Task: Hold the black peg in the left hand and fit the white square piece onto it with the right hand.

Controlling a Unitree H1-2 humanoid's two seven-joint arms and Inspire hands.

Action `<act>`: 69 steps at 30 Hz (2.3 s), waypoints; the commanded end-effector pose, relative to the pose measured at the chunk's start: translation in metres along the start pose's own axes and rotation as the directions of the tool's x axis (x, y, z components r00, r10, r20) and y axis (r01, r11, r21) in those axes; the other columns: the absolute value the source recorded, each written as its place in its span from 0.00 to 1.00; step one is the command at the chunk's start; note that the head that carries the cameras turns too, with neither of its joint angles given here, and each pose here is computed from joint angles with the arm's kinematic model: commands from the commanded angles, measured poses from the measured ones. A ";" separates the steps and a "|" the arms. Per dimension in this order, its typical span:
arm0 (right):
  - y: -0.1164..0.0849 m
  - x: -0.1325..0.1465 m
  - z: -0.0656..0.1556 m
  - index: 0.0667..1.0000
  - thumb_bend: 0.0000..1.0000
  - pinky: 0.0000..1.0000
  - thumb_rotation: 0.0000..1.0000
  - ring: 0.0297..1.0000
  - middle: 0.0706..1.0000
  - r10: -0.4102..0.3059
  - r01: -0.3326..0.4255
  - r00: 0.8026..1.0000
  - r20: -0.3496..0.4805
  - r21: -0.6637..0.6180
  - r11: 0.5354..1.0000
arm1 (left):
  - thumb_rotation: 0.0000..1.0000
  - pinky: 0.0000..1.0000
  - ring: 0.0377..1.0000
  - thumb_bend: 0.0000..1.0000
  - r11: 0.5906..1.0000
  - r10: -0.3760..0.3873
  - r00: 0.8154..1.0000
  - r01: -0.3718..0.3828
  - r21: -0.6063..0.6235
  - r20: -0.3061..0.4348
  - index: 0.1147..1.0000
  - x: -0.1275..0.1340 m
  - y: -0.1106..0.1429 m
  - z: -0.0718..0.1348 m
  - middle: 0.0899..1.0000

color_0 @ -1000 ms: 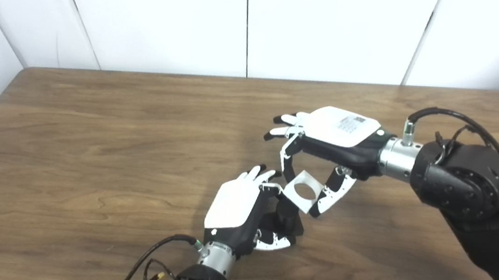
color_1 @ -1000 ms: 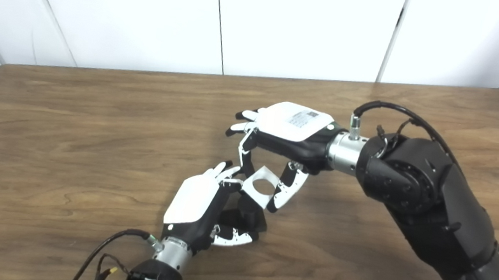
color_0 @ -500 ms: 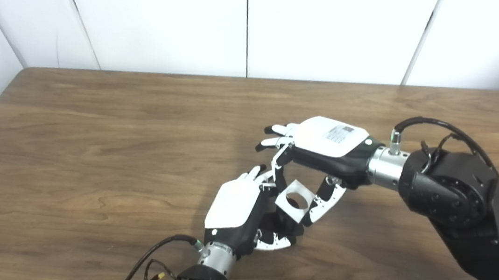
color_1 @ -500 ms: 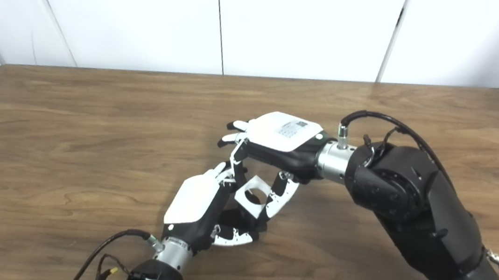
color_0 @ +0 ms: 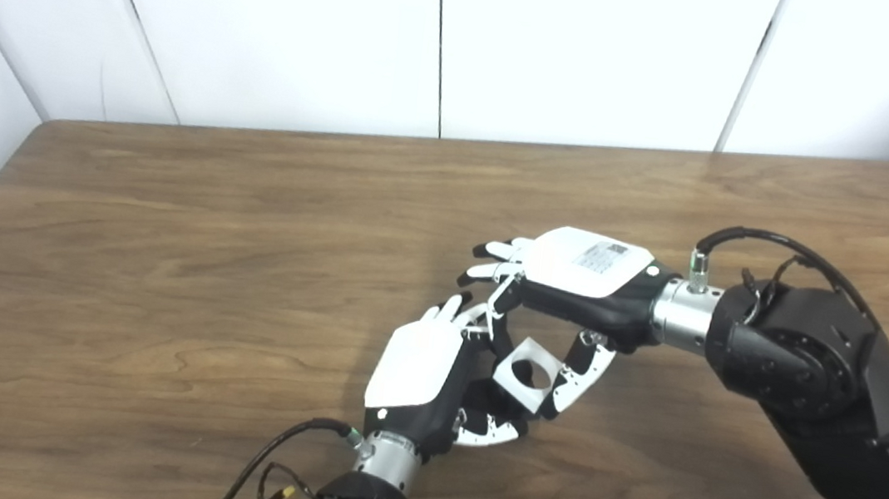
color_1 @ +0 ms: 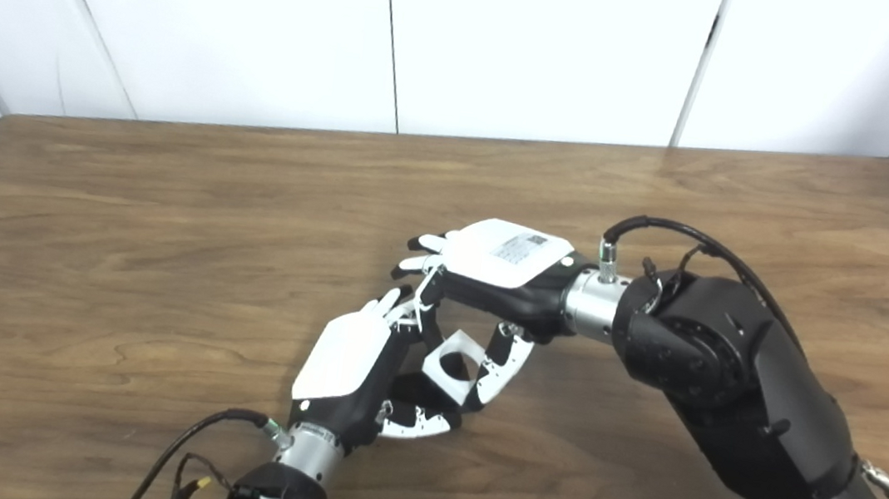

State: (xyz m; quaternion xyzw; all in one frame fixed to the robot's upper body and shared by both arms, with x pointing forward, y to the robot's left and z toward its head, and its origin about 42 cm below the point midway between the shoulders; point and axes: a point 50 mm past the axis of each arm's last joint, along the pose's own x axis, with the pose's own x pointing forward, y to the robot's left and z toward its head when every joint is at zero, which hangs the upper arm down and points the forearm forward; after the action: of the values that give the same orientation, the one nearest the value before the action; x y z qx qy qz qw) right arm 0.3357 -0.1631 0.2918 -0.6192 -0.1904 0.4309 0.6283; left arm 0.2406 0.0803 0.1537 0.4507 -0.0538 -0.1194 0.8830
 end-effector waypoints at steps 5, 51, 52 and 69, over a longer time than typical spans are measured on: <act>-0.017 -0.001 0.003 0.45 0.53 0.99 0.14 1.00 0.92 -0.072 0.073 0.997 0.026 -0.046 0.996 | 0.06 0.98 0.99 0.52 1.000 0.015 1.000 -0.015 0.002 0.018 0.43 0.001 0.004 0.009 0.90; -0.014 0.012 -0.001 0.45 0.52 0.99 0.14 1.00 0.93 -0.057 0.058 0.998 0.031 -0.043 0.997 | 0.06 0.94 0.98 0.52 1.000 0.008 0.999 -0.008 0.001 0.033 0.43 0.006 -0.007 0.014 0.89; -0.014 0.012 -0.001 0.45 0.52 0.99 0.14 1.00 0.93 -0.056 0.057 0.998 0.031 -0.042 0.997 | 0.06 0.94 0.98 0.52 1.000 0.008 0.999 -0.008 0.001 0.032 0.43 0.006 -0.007 0.014 0.89; -0.011 0.011 -0.002 0.46 0.52 0.98 0.15 1.00 0.93 -0.034 0.035 0.999 0.017 -0.051 0.998 | 0.06 0.95 0.99 0.52 1.000 0.006 0.999 -0.006 -0.004 0.039 0.43 0.004 -0.007 0.017 0.89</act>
State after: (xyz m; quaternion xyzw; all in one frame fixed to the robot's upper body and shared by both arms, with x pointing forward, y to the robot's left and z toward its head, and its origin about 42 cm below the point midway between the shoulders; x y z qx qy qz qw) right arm 0.3435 -0.1560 0.2869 -0.6157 -0.1968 0.4294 0.6307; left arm 0.2415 0.0748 0.1530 0.4532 -0.0586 -0.1198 0.8814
